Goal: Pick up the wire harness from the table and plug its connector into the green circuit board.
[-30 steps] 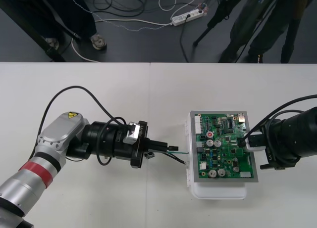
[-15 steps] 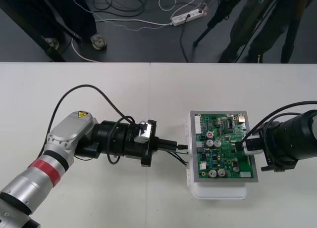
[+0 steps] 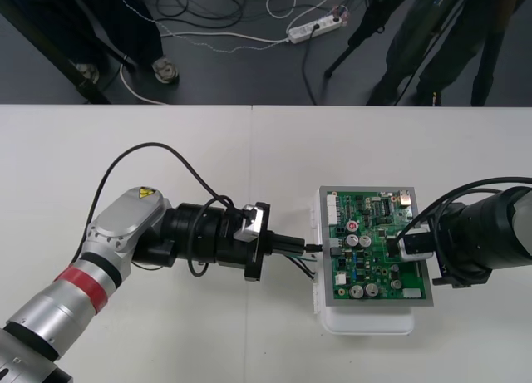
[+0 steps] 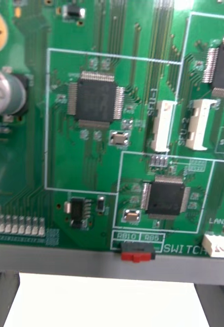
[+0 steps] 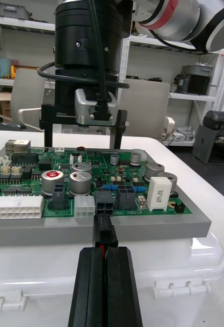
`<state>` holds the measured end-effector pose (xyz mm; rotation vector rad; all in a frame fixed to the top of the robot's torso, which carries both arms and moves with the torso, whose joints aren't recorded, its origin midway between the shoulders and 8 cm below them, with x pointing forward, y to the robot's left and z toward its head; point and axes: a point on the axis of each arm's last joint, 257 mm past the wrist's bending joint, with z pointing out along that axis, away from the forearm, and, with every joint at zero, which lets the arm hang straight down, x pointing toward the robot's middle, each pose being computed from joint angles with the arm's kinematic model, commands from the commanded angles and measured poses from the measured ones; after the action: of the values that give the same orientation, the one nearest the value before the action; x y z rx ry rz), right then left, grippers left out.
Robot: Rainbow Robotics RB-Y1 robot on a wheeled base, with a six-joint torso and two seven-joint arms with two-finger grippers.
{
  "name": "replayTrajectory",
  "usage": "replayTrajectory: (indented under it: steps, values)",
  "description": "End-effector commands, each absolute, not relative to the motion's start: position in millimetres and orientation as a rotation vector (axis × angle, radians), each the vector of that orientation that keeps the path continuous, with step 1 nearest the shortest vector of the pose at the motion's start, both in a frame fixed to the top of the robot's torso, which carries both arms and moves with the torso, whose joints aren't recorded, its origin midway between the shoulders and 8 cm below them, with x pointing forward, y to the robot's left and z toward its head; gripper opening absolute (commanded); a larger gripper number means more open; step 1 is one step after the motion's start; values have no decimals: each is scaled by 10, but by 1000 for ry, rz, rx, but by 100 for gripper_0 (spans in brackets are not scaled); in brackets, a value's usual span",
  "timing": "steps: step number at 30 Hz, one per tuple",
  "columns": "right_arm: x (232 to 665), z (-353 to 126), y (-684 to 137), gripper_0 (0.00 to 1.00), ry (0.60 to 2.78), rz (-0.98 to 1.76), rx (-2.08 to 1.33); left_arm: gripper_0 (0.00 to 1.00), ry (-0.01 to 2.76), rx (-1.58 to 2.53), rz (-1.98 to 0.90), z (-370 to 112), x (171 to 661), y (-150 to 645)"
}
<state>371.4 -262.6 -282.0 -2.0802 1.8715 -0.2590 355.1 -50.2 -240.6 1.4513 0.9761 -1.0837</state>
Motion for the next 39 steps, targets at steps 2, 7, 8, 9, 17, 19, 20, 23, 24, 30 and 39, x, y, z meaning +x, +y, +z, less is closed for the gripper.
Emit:
replayTrajectory:
  steps: [2,7,8,9,17,19,20,23,24,30,39]
  values:
    - [3683,-2836,-2571,100,1941,-264,-2004,0,938,1462,-1093,-2226,3571,-766]
    - [3656,-2913,-2538,100,1988,-268,-1971,0,936,1467,-1094,-2231,3555,-810]
    - [3658,-2911,-2519,100,1985,-266,-1969,0,940,1466,-1095,-2240,3555,-810]
    - [3664,-2909,-2500,100,1978,-267,-1970,0,941,1469,-1094,-2243,3556,-818]
    - [3652,-2923,-2432,100,1976,-249,-1961,0,948,1475,-1093,-2270,3547,-837]
    - [3652,-2920,-2422,100,1971,-248,-1964,0,949,1475,-1096,-2267,3546,-849]
    - [3652,-2920,-2422,100,1971,-248,-1964,0,948,1475,-1097,-2266,3542,-848]
    - [3653,-2908,-2412,100,1963,-250,-1968,0,945,1476,-1097,-2253,3544,-861]
    - [3653,-2909,-2405,100,1962,-249,-1967,0,946,1474,-1097,-2250,3549,-859]
    - [3649,-2909,-2349,100,1946,-237,-1972,0,942,1469,-1097,-2229,3553,-885]
    - [3651,-2907,-2300,100,1916,-231,-1993,0,943,1468,-1097,-2227,3554,-902]
